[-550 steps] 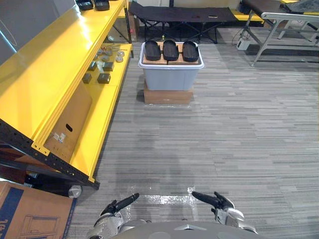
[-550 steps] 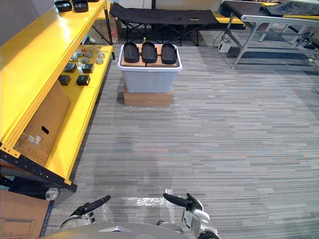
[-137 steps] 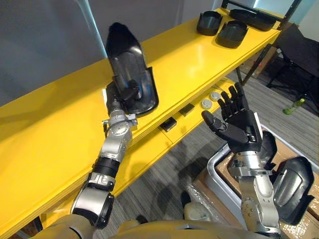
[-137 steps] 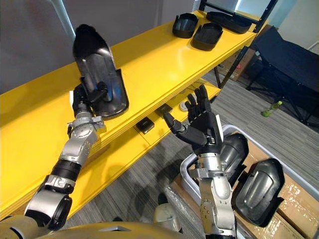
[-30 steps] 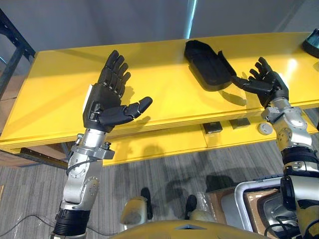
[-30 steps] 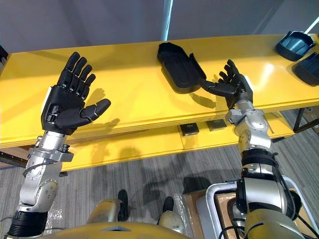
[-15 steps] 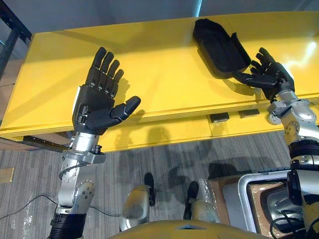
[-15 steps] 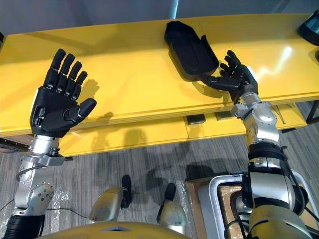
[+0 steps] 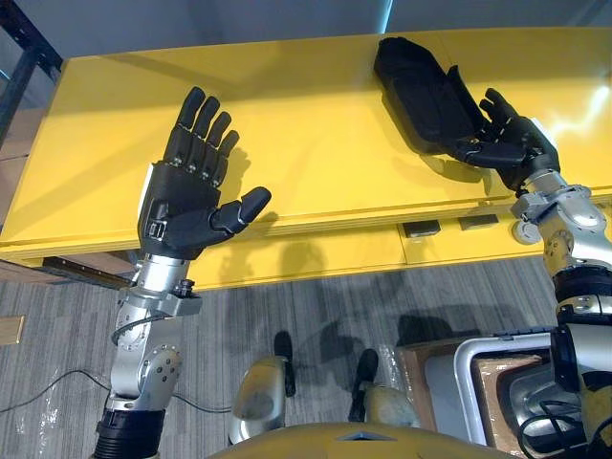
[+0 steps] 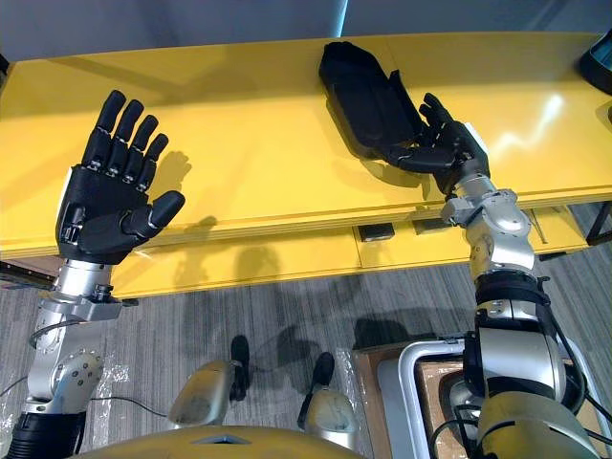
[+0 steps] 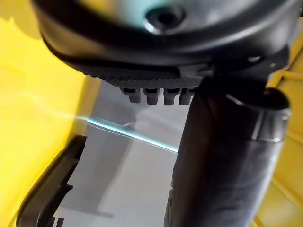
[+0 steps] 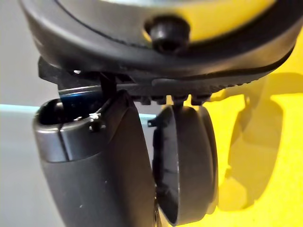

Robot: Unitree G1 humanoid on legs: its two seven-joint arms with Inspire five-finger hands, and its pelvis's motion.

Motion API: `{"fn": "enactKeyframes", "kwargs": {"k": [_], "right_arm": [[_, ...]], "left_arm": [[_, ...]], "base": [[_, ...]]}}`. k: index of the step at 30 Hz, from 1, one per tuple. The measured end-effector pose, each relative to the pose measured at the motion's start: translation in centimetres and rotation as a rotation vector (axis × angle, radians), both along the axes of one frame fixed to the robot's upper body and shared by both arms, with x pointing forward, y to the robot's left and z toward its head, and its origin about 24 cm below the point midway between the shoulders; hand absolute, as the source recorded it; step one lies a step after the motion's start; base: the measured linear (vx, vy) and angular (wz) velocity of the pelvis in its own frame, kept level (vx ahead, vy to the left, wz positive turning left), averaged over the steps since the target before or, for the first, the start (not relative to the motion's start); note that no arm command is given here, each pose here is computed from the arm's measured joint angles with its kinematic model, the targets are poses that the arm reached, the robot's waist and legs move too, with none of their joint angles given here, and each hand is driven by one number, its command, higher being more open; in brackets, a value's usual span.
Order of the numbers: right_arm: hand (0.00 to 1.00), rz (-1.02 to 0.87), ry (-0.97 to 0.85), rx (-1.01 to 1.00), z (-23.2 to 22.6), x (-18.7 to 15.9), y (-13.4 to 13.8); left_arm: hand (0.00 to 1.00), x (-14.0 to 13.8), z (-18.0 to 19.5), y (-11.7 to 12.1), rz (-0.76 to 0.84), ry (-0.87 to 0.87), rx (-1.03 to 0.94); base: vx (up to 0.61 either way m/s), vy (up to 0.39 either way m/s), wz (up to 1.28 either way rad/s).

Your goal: Walk over and take three plastic housings, then place them on the shelf

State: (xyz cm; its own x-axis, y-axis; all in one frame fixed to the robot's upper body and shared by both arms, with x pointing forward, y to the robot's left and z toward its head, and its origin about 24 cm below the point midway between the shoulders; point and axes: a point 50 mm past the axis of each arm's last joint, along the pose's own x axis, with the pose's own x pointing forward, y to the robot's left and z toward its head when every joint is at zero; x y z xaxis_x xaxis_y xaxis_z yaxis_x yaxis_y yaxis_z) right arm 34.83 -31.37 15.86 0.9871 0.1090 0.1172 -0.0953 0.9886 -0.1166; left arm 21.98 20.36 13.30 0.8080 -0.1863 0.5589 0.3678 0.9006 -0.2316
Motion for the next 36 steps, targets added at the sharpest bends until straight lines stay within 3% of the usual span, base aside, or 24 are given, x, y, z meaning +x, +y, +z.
{"fn": "enactKeyframes", "kwargs": {"k": [15, 23, 26, 30, 36], "right_arm": [[1.00, 0.044, 0.050, -0.013, -1.7, -0.8, 0.0], [1.00, -0.068, 0.005, 0.030, -2.5, -1.7, 0.0], [1.00, -0.162, -0.213, 0.124, -1.3, -3.9, 0.6], [1.00, -0.232, -0.358, 0.180, -1.5, -6.8, 2.1], [1.00, -0.347, -0.285, 0.200, -6.3, -12.0, 5.2]], "left_arm": [[1.00, 0.0, -0.1, 0.1, -0.016, 0.008, 0.016], [1.00, -0.8, -2.0, 0.6, -0.005, 0.091, 0.019], [1.00, -1.6, -2.6, 0.5, 0.000, 0.107, -0.007], [1.00, -2.6, -2.6, 0.0, 0.007, 0.086, -0.060], [1.00, -3.0, -1.4, -2.5, -0.102, -0.001, -0.108]], "base": [[-0.01, -0.004, 0.00], [0.00, -0.001, -0.02], [0.01, 0.010, -0.09], [0.02, 0.007, -0.10], [-0.02, 0.017, -0.34]]}}
